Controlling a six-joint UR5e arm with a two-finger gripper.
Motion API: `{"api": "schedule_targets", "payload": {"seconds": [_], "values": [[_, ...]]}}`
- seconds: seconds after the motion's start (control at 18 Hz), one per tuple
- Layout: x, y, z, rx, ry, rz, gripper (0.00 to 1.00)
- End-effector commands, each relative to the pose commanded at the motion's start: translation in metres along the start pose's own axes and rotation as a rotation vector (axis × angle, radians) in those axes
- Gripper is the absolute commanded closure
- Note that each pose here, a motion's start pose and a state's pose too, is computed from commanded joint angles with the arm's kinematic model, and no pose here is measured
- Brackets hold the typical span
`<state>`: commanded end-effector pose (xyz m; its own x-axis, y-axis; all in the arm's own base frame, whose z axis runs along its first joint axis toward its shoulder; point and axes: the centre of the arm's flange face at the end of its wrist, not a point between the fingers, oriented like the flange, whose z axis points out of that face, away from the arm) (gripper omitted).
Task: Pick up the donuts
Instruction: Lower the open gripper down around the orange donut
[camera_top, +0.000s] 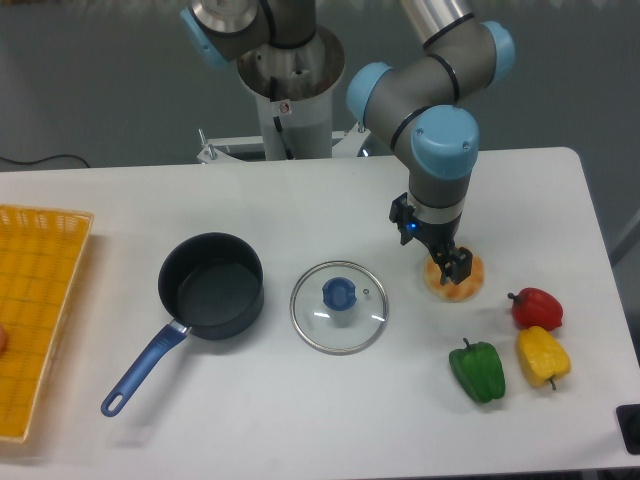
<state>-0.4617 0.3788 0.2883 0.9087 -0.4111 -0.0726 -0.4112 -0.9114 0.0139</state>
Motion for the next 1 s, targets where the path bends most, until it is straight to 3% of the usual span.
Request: {"api": "schedule_targets", "payload": {"seconds": [0.44,0.67,1.0], "values": [[-0.011,0.020,0.018,-0.001,0.023,-0.019,0.00],[-0.017,0.034,0.042,0.001,0.059,0.039,0.00],[-0.034,0.056,0.064,0.001,0.081,0.049,0.00]]}}
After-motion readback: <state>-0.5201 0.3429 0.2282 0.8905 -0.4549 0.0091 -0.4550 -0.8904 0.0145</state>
